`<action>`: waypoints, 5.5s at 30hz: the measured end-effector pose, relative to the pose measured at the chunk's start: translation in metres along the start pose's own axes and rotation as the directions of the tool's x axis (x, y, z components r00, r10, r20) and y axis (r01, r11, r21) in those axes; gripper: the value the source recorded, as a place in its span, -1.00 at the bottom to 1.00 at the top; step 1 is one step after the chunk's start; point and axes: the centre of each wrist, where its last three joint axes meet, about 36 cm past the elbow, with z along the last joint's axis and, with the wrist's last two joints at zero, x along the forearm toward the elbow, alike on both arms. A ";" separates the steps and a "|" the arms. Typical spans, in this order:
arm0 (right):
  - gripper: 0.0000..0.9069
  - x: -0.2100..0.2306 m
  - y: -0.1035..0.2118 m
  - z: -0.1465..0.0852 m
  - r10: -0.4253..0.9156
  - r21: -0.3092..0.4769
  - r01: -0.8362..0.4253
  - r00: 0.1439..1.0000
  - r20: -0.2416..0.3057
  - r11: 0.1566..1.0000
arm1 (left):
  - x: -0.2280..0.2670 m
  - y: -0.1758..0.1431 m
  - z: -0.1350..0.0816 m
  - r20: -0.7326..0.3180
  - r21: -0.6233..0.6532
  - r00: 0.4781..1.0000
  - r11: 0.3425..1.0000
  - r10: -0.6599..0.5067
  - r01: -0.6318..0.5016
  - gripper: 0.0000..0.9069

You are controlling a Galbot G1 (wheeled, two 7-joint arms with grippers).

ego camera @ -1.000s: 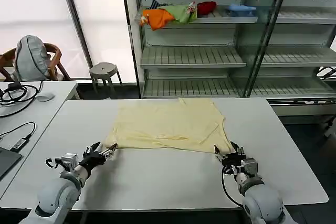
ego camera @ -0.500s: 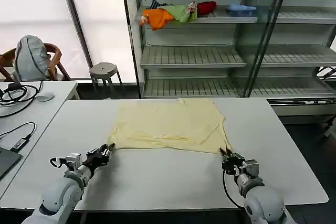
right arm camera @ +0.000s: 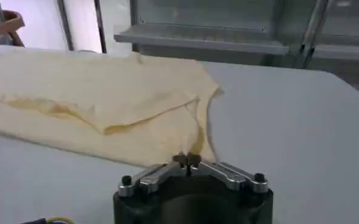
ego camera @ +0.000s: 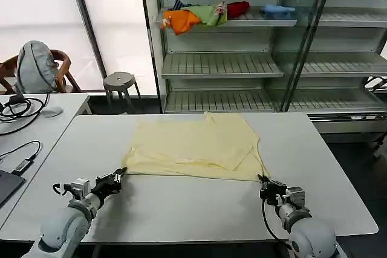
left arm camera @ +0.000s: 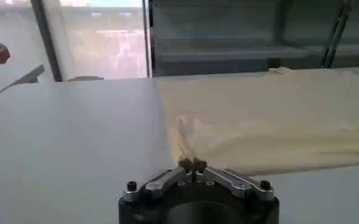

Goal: Fold and organize the clothes.

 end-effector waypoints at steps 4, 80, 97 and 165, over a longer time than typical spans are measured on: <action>-1.00 0.016 0.002 0.003 -0.001 0.018 0.001 1.000 -0.004 1.000 | 0.017 -0.006 0.005 -0.001 0.004 1.000 1.000 0.009 -0.009 -0.98; 1.00 -0.157 0.037 -0.128 0.080 -0.054 -0.071 0.982 0.173 0.996 | 0.003 0.042 -0.037 0.064 -0.015 0.998 0.999 -0.028 0.029 1.00; 1.00 -0.258 0.043 -0.142 0.099 -0.120 -0.093 0.994 0.044 0.988 | -0.066 0.046 -0.045 0.023 0.006 1.000 1.000 0.011 -0.012 1.00; -1.00 -0.178 0.035 -0.129 0.015 -0.147 0.004 0.992 0.126 0.989 | -0.051 0.037 -0.039 0.089 -0.001 0.993 0.997 0.078 -0.078 -0.96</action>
